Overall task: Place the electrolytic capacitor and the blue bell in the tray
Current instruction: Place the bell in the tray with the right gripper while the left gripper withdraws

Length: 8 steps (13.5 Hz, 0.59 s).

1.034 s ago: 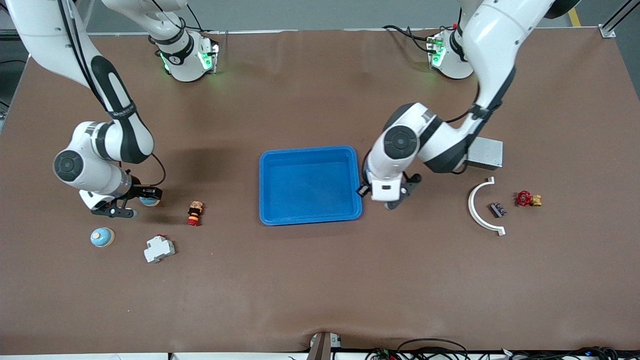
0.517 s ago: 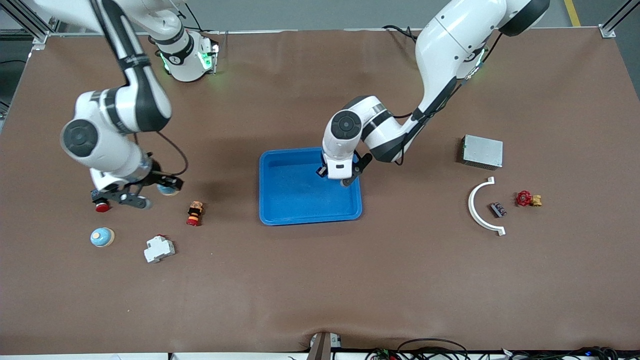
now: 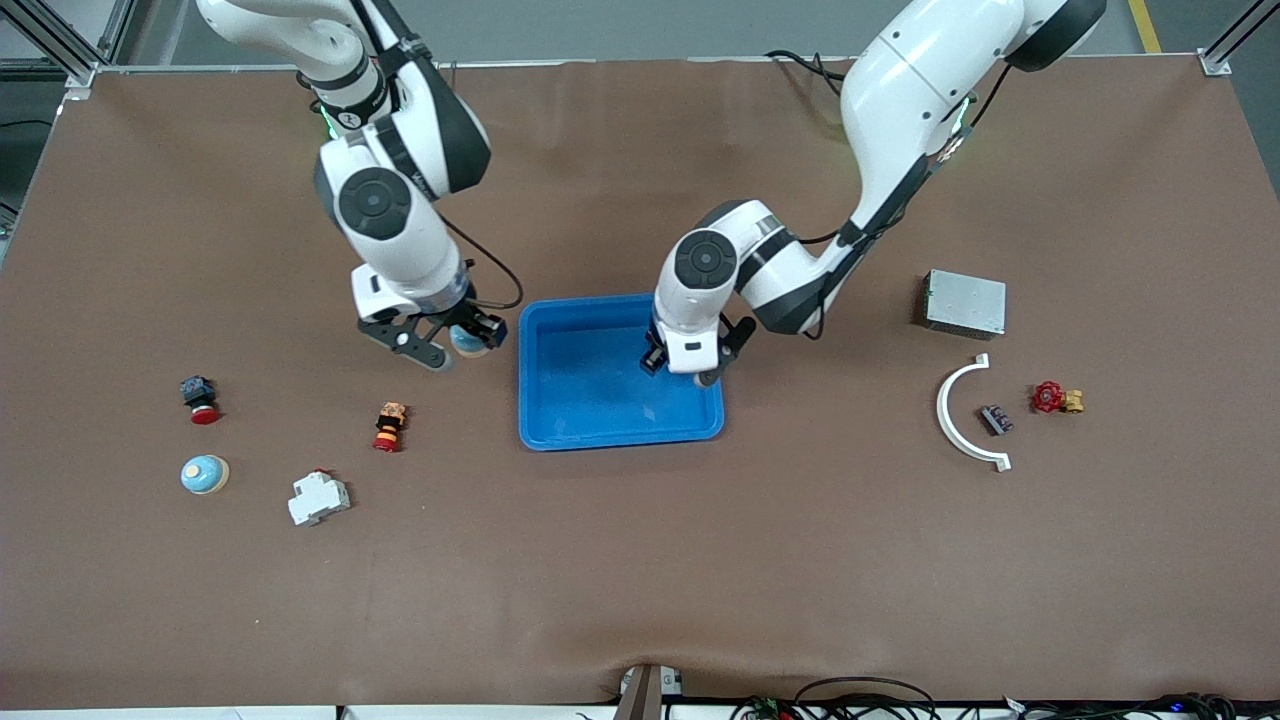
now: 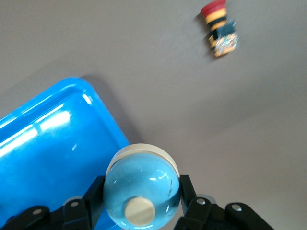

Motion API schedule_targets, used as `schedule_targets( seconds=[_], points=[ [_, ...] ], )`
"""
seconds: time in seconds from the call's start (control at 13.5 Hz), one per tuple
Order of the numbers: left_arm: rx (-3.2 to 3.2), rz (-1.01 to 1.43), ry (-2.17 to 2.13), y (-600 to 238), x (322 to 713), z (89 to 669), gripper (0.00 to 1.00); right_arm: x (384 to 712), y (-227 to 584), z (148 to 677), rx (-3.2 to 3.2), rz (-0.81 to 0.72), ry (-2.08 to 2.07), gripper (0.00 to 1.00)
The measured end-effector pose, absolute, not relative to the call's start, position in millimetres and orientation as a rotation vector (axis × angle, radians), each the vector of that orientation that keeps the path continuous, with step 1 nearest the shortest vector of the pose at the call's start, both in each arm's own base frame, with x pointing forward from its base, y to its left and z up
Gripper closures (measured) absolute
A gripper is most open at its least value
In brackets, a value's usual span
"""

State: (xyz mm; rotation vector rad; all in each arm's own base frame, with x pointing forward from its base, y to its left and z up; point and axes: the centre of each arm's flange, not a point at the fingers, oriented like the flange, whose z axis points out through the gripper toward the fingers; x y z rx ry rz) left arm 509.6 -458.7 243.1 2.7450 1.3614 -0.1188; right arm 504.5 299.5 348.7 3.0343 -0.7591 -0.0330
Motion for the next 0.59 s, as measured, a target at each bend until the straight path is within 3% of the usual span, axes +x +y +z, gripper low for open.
schedule_targets(
  seconds=[0.15,0.37,0.59],
  points=[
    [2.802,-0.021,1.360,-407.8,546.3,279.2,0.00,492.1,328.9,328.1,3.018,-0.027,-0.807,0.33],
    [2.875,0.141,1.383,-305.5,595.1,304.9,0.00,480.0,359.7,284.0,2.994,-0.009,-0.888,0.33],
    [2.964,0.116,1.325,-203.4,623.8,291.1,0.00,476.4,370.2,250.6,2.977,-0.008,-0.942,0.33]
  ],
)
